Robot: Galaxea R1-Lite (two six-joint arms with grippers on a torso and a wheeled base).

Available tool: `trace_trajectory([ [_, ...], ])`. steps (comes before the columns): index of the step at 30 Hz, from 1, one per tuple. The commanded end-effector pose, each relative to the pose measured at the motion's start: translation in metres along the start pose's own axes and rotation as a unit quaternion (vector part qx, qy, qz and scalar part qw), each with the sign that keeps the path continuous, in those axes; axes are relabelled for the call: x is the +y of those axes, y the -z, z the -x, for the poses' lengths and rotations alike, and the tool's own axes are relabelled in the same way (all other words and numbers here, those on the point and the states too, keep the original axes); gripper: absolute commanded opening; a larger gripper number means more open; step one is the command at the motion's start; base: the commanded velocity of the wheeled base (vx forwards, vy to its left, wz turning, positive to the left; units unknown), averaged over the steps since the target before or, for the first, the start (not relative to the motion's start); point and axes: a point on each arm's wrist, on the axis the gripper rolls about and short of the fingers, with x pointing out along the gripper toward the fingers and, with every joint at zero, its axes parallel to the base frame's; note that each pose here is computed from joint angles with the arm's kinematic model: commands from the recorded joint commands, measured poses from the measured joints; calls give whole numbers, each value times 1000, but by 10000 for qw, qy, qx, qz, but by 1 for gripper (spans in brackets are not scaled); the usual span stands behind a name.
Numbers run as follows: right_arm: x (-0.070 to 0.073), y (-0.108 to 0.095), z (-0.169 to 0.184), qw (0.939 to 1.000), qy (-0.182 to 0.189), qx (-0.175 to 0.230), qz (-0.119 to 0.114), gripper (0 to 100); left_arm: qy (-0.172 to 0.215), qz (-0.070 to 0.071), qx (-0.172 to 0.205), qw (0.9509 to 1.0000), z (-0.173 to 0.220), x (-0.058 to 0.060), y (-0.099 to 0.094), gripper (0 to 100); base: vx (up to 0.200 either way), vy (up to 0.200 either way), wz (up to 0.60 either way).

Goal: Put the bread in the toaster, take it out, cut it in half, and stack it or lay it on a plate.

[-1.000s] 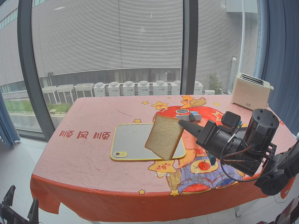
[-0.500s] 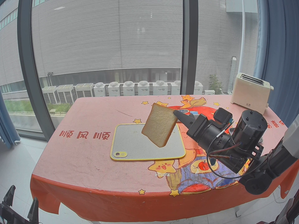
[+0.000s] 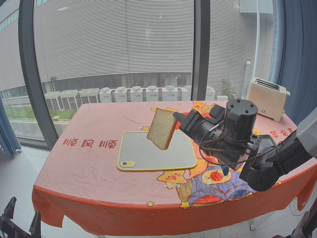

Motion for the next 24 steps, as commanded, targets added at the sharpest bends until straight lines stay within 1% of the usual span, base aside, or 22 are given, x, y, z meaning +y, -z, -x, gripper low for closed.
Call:
trace_trajectory([
  [1, -3, 7, -11, 9993, 157, 77, -316, 0, -7, 1, 7, 10000, 0, 0, 5, 100, 0, 0, 0],
  [3, -8, 11, -15, 9989, 225, 125, -387, 0, 1, 1, 7, 10000, 0, 0, 5, 100, 0, 0, 0],
  [4, -8, 12, -16, 9989, 235, 123, -385, 0, 1, 1, 7, 10000, 0, 0, 5, 100, 0, 0, 0],
  [5, -14, 13, -21, 9986, 302, 124, -412, 0, 1, 1, 7, 10000, 0, 0, 5, 100, 0, 0, 0],
  [7, -19, 16, -25, 9985, 358, 176, -387, 0, 1, 1, 7, 10000, 0, 0, 5, 100, 0, 0, 0],
  [14, -21, 23, -38, 9986, 314, 210, -381, 0, 1, 1, 7, 10000, 0, 0, 5, 100, 0, 0, 0],
  [18, -25, 29, -44, 9986, 338, 279, -309, 0, 1, 1, 7, 10000, 0, 0, 5, 100, 0, 0, 0],
  [21, -32, 35, -50, 9985, 404, 341, -105, 0, 1, 1, 7, 10000, 0, 0, 5, 100, 0, 0, 0],
  [23, -37, 38, -56, 9985, 435, 340, -59, 0, 1, 1, 7, 10000, 0, 0, 5, 100, 0, 0, 0],
  [24, -37, 38, -56, 9985, 435, 340, -59, 0, -7, 1, 7, 10000, 0, 0, 5, 100, 0, 0, 0],
])
